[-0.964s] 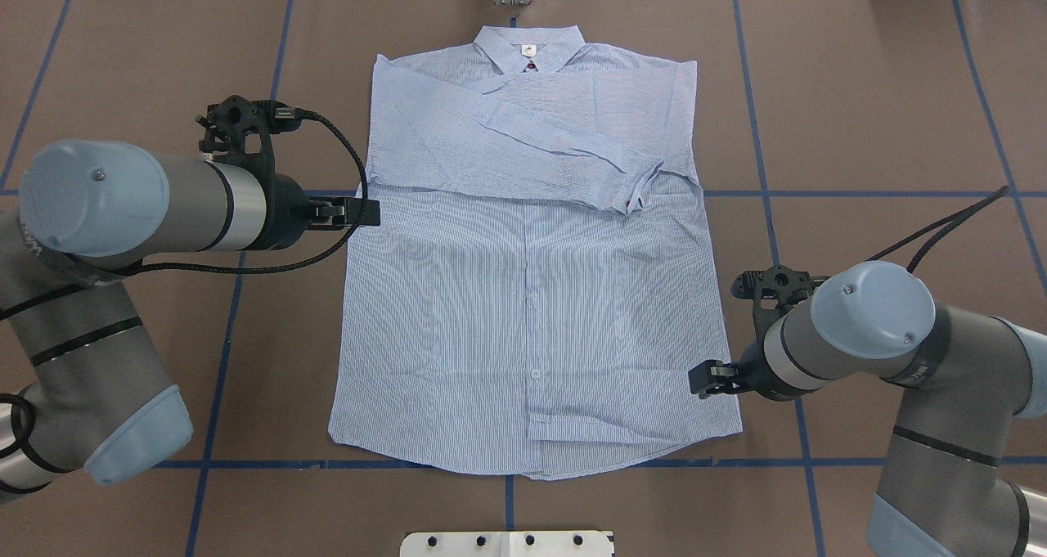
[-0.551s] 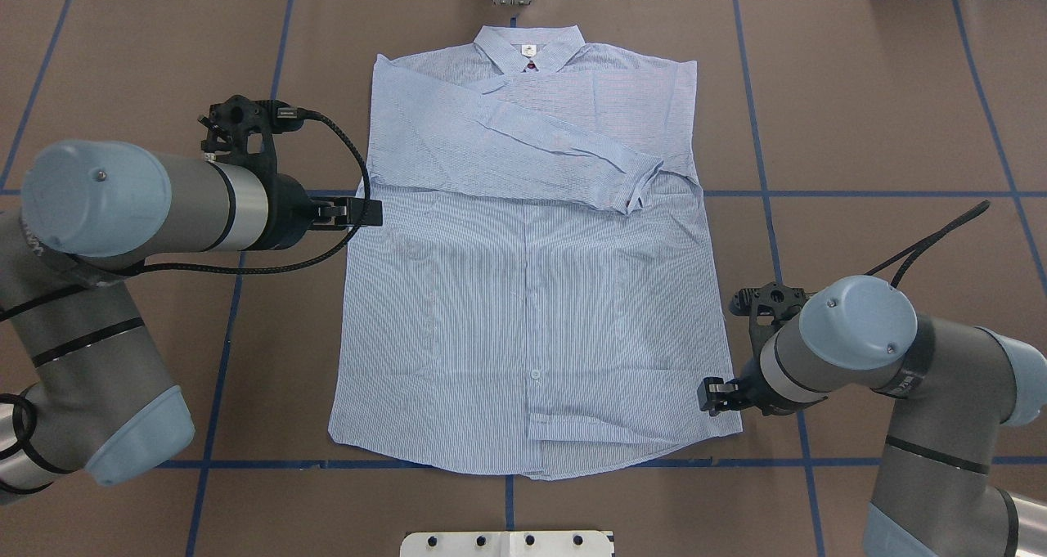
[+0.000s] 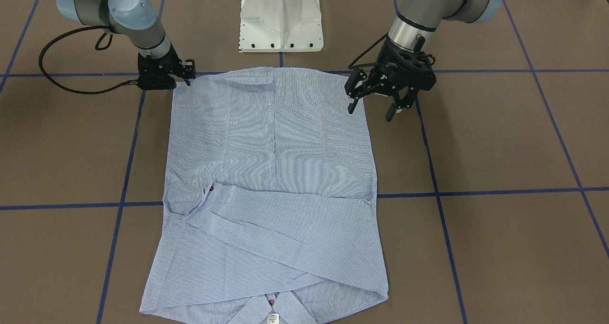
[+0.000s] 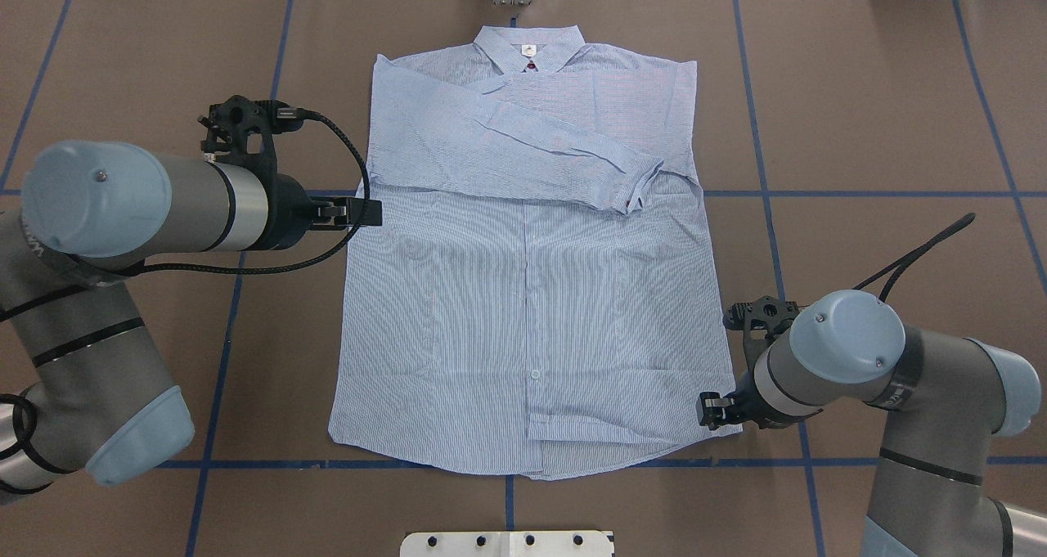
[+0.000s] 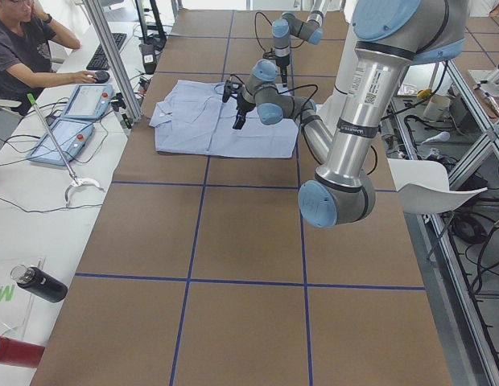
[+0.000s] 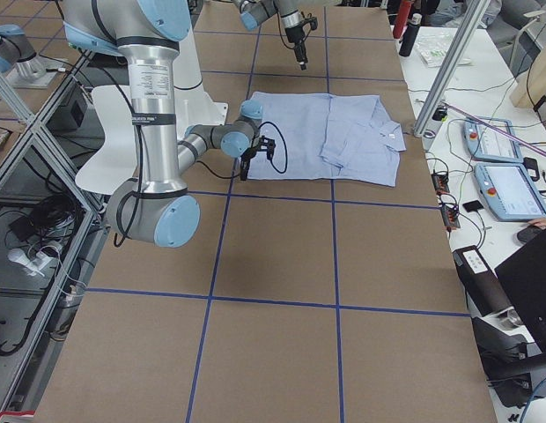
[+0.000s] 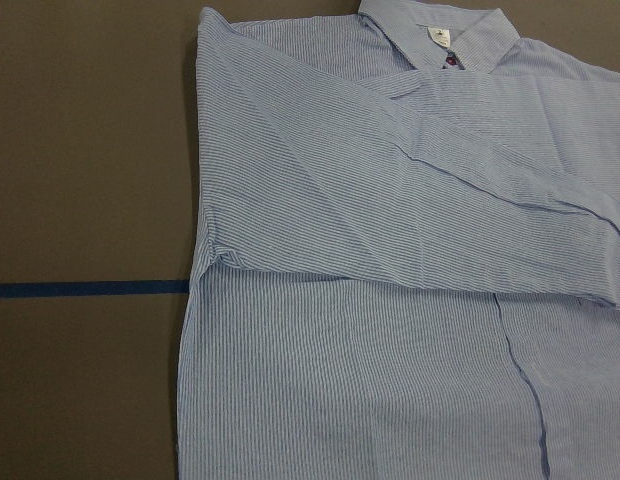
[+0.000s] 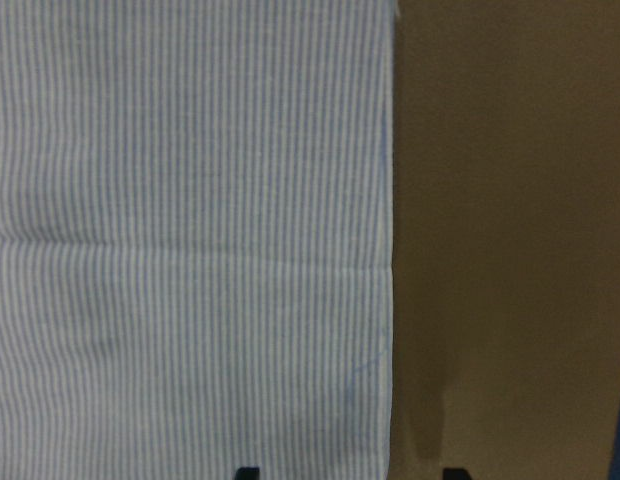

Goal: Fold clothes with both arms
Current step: 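Grasp the hem corner with the right gripper while the left gripper moves toward the hem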

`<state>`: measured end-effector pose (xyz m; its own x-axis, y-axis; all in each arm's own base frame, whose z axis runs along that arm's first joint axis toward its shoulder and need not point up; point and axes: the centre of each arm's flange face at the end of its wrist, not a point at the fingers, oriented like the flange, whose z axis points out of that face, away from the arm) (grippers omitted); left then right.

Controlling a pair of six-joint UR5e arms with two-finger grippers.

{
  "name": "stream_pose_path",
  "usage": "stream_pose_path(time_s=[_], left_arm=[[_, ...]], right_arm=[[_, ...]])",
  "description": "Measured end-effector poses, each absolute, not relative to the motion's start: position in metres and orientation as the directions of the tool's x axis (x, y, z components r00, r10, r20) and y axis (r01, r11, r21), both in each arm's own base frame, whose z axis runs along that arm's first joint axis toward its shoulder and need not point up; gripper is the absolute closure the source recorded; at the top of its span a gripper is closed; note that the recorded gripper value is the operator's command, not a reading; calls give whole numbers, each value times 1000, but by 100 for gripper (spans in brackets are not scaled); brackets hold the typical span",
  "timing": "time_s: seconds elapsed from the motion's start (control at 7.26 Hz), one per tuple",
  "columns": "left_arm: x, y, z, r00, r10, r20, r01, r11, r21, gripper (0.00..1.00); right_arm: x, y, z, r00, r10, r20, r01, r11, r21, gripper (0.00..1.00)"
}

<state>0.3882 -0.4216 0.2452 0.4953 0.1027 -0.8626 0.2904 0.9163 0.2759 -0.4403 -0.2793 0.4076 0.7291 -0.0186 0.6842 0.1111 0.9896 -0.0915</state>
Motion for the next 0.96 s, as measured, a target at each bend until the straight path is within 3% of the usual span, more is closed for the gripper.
stream_pose_path(time_s=[0.28, 0.96], left_arm=[[388, -422, 242, 491, 107, -865, 291, 915, 278, 1], [389, -421, 241, 490, 108, -865, 291, 915, 279, 1]], right_arm=[[-439, -278, 412, 734, -18, 679, 114, 989, -97, 46], [-440, -276, 416, 738, -19, 675, 119, 988, -102, 47]])
